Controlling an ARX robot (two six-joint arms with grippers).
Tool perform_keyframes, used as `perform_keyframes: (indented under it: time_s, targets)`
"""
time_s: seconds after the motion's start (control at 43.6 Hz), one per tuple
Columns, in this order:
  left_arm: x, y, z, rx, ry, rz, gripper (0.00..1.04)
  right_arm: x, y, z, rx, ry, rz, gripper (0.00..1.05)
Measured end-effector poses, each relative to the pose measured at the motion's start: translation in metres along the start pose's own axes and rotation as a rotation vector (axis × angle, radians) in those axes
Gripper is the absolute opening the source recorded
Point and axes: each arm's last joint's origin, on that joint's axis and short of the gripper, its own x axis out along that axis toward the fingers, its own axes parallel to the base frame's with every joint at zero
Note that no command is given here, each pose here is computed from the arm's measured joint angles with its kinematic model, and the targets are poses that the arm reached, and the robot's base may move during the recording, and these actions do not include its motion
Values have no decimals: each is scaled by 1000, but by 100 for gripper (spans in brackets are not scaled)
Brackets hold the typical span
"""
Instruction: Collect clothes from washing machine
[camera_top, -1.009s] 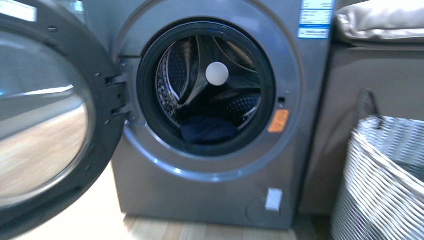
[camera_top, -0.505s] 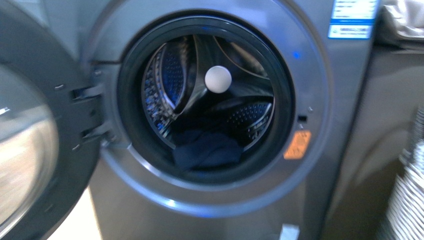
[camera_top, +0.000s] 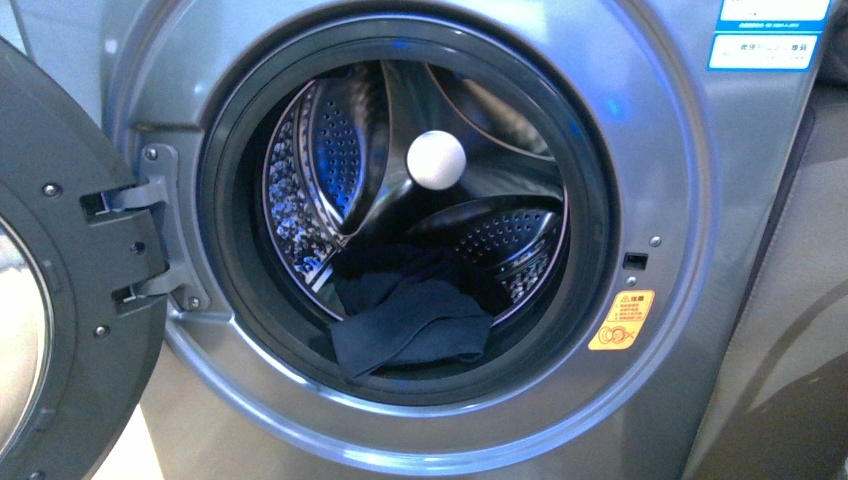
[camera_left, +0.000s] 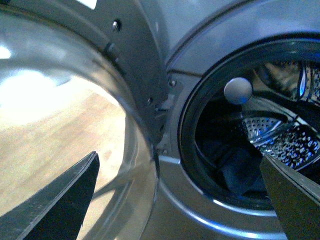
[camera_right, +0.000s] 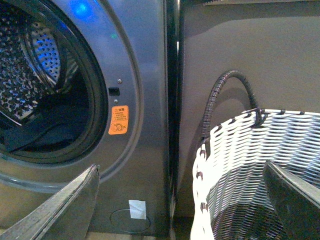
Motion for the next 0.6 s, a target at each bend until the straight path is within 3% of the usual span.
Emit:
perform_keyframes:
  time_s: [0.206, 0.413, 0.596]
  targets:
    - [49, -21, 5, 42, 49, -141, 98, 0, 0, 0, 0, 0, 0, 97]
    - [97, -40, -13, 57, 177, -211, 98, 0, 0, 0, 0, 0, 0, 97]
    - [137, -59, -20, 80, 205, -263, 98, 0, 0, 0, 0, 0, 0, 97]
